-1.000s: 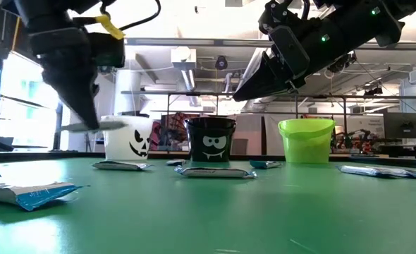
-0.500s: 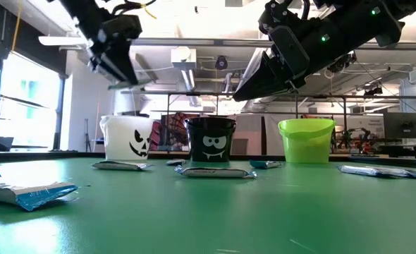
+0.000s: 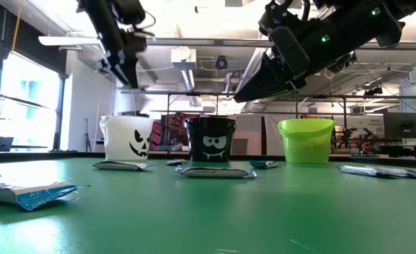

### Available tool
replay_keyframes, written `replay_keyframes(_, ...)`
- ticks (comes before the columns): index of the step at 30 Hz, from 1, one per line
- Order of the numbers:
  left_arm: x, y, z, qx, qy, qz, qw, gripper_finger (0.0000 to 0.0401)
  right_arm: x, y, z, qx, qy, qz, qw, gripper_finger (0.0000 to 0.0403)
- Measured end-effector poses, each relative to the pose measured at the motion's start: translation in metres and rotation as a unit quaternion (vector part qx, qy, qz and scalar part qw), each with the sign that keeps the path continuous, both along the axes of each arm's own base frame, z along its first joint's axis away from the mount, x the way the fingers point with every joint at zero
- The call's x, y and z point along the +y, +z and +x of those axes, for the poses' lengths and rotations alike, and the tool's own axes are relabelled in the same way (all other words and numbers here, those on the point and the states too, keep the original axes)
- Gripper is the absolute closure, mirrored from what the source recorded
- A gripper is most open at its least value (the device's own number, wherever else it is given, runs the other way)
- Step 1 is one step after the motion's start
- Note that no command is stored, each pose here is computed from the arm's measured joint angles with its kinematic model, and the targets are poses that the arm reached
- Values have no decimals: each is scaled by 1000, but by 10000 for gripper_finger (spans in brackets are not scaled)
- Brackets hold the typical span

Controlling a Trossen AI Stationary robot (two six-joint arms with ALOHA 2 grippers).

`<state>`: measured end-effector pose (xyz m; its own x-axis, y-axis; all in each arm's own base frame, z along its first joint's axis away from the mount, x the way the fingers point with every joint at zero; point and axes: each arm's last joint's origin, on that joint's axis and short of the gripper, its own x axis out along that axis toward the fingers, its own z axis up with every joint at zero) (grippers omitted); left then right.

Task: Sort candy by brand, put in halloween buckets
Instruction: Put the white candy into the white plastic bucket

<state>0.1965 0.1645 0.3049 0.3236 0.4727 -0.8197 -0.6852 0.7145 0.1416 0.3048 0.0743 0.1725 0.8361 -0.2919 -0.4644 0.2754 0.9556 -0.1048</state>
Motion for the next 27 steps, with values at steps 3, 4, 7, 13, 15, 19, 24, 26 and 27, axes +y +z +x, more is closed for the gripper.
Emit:
replay_keyframes(3, 23, -13, 1, 30, 11, -14, 999, 288, 0, 0, 0, 2, 0, -1, 1000, 403)
replay_keyframes(4, 30, -18, 1, 42, 14, -20, 999, 288, 0, 0, 0, 2, 0, -1, 1000, 403)
replay_keyframes(7, 51, -32, 1, 71, 19, -34, 997, 288, 0, 0, 0, 2, 0, 0, 1000, 403)
replay_keyframes(13, 87, -50, -2, 74, 25, -79, 994, 288, 0, 0, 0, 2, 0, 0, 1000, 403)
replay_keyframes(15, 94, -56, -3, 78, 29, -88, 993, 288, 0, 0, 0, 3, 0, 0, 1000, 403)
replay_keyframes(19, 100, -67, -3, 89, 23, -103, 990, 288, 0, -1, 0, 3, 0, -1, 1000, 403)
replay_keyframes(24, 104, -76, 1, 91, 20, -107, 990, 288, 0, -1, 0, 3, 0, -1, 1000, 403)
replay_keyframes(26, 105, -78, 2, 92, 19, -108, 990, 288, 0, -1, 0, 4, 0, -2, 1000, 403)
replay_keyframes(27, 106, -79, 2, 93, 19, -110, 989, 288, 0, -1, 0, 4, 0, -2, 1000, 403)
